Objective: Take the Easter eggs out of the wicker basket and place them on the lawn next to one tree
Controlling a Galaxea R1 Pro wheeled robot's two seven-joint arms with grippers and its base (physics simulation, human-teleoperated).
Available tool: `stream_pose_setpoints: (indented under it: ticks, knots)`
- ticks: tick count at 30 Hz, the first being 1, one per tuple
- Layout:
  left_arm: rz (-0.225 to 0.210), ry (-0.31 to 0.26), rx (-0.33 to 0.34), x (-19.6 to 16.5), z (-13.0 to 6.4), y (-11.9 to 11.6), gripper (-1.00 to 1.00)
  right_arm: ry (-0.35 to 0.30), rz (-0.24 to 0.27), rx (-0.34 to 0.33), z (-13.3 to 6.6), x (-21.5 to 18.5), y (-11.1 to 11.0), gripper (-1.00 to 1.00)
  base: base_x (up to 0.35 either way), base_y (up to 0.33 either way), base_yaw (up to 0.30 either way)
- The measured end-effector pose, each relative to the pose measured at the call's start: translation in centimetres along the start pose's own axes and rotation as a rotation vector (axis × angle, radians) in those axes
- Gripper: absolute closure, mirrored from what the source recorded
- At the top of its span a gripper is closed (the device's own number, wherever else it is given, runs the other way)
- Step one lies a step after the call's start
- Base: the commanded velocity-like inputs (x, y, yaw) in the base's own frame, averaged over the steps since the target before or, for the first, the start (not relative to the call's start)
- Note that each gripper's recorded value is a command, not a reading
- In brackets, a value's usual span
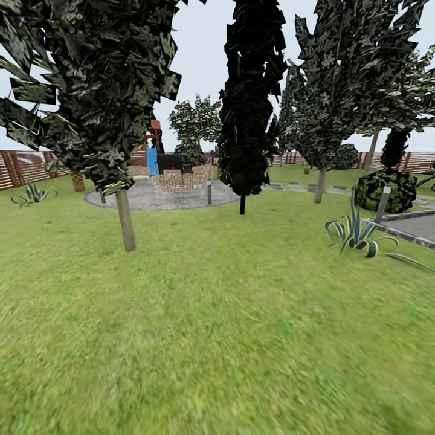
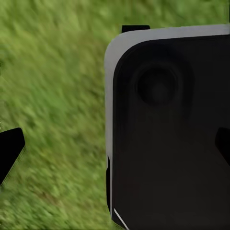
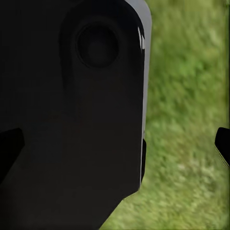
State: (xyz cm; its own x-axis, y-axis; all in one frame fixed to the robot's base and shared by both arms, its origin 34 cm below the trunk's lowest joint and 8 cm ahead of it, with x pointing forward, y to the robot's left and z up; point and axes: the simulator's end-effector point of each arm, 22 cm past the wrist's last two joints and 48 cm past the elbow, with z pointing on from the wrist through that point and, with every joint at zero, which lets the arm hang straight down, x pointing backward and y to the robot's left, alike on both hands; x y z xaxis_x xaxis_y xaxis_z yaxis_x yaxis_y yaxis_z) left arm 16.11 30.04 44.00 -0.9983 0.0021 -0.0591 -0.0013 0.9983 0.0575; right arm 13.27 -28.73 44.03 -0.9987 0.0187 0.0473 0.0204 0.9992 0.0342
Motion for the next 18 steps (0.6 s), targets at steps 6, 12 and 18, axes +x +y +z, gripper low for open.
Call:
stream_pose_setpoints:
  ticks: [6,12,18]
  knots:
    - [0.000,-0.001,0.000,-0.05,0.00,0.00,-1.00,0.000,0.000,0.000,0.00,0.00,0.00,-1.00,0.345,0.000,0.000]
    - [0.000,-0.001,0.000,-0.06,0.00,0.02,-1.00,0.000,0.000,0.000,0.00,0.00,0.00,-1.00,0.345,0.000,0.000]
    - [0.000,-0.001,0.000,-0.04,0.00,0.01,-1.00,0.000,0.000,0.000,0.00,0.00,0.00,-1.00,0.344,0.000,0.000]
